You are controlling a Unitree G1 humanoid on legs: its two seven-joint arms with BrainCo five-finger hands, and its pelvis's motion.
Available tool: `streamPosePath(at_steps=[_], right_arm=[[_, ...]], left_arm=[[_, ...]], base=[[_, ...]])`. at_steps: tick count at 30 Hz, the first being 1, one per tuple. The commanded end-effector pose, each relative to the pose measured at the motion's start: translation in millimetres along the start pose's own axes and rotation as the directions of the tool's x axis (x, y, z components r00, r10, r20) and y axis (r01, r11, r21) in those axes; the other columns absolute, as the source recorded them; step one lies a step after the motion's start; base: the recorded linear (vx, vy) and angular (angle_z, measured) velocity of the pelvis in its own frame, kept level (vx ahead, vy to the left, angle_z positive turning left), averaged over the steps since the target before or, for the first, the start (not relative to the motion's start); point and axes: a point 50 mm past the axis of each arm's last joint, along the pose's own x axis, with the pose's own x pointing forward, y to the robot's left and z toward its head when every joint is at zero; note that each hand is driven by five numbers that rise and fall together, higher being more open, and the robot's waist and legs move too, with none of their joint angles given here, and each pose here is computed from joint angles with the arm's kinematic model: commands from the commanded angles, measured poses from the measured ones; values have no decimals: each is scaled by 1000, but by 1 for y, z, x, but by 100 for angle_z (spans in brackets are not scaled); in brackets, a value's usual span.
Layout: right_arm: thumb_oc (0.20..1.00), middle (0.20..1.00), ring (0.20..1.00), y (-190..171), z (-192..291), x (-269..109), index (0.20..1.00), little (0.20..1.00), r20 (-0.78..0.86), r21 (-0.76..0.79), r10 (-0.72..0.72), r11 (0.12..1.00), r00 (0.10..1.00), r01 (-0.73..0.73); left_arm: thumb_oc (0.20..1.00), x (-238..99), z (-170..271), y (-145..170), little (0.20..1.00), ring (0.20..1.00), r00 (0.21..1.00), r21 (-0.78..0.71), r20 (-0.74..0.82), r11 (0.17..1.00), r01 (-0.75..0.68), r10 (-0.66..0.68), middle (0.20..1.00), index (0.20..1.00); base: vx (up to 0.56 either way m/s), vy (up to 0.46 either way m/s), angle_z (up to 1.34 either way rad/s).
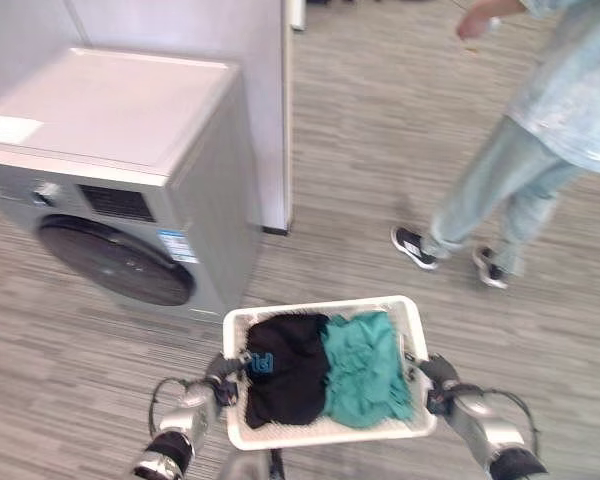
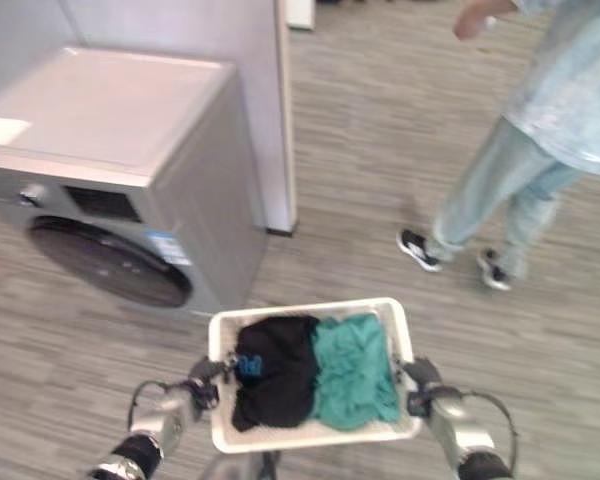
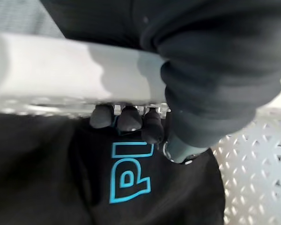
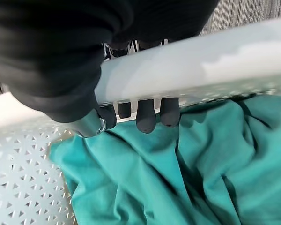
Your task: Grab the laundry basket,head to the washer,open it,put in the laundry and shut it.
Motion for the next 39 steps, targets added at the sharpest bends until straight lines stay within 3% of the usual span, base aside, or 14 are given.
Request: streamPosePath(at_steps=[1, 18, 23, 39], right_arm=[[200, 200, 200, 18, 50, 5, 200, 200, 209, -30, 161, 987, 965, -158], [200, 200, 200, 9, 35, -4, 200, 200, 181, -16, 155, 988, 971, -155], [200, 200, 200, 6, 10, -4, 200, 200, 112, 76, 139, 986, 984, -148], [200, 200, 200, 15, -6, -5, 200, 200, 65, 125, 180, 974, 981, -187]], left_arm=[[200, 1, 47, 21, 200, 200, 979, -17, 183, 996, -84, 86, 200, 200], [200, 8, 49, -15, 200, 200, 981, 7, 195, 1000, 17, -18, 200, 200], [200, 11, 43, -14, 200, 200, 988, 37, 156, 999, 7, -12, 200, 200], [200, 7, 30, 6, 200, 200, 993, 39, 112, 999, -38, 33, 200, 200]], base=[[192, 42, 5], [83, -32, 33], [43, 9, 9], [31, -14, 11]])
